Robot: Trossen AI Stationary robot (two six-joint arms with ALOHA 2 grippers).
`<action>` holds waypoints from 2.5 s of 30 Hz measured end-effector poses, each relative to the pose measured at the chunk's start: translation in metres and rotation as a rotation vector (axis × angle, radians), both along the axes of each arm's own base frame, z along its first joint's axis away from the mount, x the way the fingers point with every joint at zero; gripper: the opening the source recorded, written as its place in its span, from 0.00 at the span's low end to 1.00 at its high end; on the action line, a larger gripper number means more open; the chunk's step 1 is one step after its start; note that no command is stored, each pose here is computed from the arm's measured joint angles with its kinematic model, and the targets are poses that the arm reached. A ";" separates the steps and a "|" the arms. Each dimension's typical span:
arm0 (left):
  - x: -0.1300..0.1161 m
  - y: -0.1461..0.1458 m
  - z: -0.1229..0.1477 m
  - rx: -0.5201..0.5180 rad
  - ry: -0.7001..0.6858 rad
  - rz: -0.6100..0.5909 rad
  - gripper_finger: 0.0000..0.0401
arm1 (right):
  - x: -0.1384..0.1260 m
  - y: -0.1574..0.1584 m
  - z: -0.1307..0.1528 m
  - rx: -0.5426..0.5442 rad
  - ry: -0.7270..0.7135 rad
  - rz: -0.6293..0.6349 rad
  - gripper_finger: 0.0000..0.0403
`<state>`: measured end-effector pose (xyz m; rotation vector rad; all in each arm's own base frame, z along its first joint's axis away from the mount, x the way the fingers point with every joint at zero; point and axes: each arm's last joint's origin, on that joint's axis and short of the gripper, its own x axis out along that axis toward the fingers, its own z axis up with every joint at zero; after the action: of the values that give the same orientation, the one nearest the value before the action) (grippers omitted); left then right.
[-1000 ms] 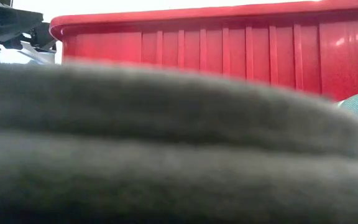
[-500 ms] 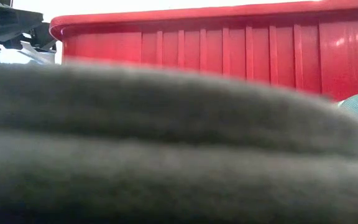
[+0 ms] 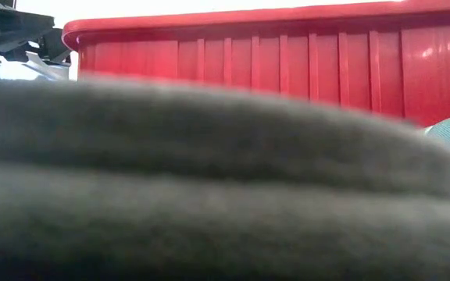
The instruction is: Pick and place slides into bin
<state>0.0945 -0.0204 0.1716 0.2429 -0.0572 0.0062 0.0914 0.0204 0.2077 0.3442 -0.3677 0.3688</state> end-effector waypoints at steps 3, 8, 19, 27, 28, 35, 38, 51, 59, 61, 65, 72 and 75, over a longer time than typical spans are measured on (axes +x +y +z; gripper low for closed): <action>0.000 0.000 0.000 0.000 0.001 0.000 0.68 | 0.000 0.000 0.000 0.000 0.000 0.000 0.37; 0.000 0.000 0.000 0.000 0.000 0.000 0.68 | 0.000 0.000 0.000 0.000 0.001 0.000 0.38; 0.000 0.000 0.002 -0.016 -0.031 -0.001 0.68 | 0.000 0.000 0.000 0.000 0.000 -0.001 0.39; -0.006 0.002 0.030 -0.104 -0.196 -0.006 0.68 | 0.000 0.000 0.000 0.000 0.000 -0.001 0.39; -0.007 0.002 0.035 -0.112 -0.210 0.003 0.68 | 0.000 0.000 0.000 0.000 0.000 0.000 0.39; -0.025 0.009 0.092 -0.149 -0.302 0.024 0.68 | 0.000 0.000 0.000 0.000 0.000 0.000 0.38; -0.028 0.011 0.120 -0.048 -0.225 0.096 0.68 | 0.000 0.000 0.000 0.000 0.000 0.000 0.39; 0.004 0.009 0.240 0.133 -0.104 0.404 0.68 | 0.000 0.000 0.000 0.000 0.000 0.000 0.39; 0.040 -0.001 0.254 0.207 -0.019 0.471 0.68 | -0.001 -0.001 0.002 0.006 -0.022 -0.014 0.39; 0.047 -0.003 0.251 0.219 0.005 0.478 0.68 | -0.001 -0.001 0.002 0.015 -0.032 -0.011 0.38; 0.059 -0.006 0.246 0.240 0.041 0.479 0.68 | -0.002 -0.001 0.005 0.077 -0.048 0.014 0.39; 0.062 -0.006 0.244 0.160 0.045 0.545 0.68 | -0.006 -0.005 0.012 0.285 -0.094 -0.026 0.40; 0.058 -0.004 0.245 0.146 0.038 0.569 0.68 | -0.007 -0.009 0.014 0.366 -0.115 -0.119 0.40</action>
<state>0.1530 -0.0246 0.4169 0.3984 0.0509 0.5653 0.0847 0.0112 0.2218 0.6574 -0.5683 0.2036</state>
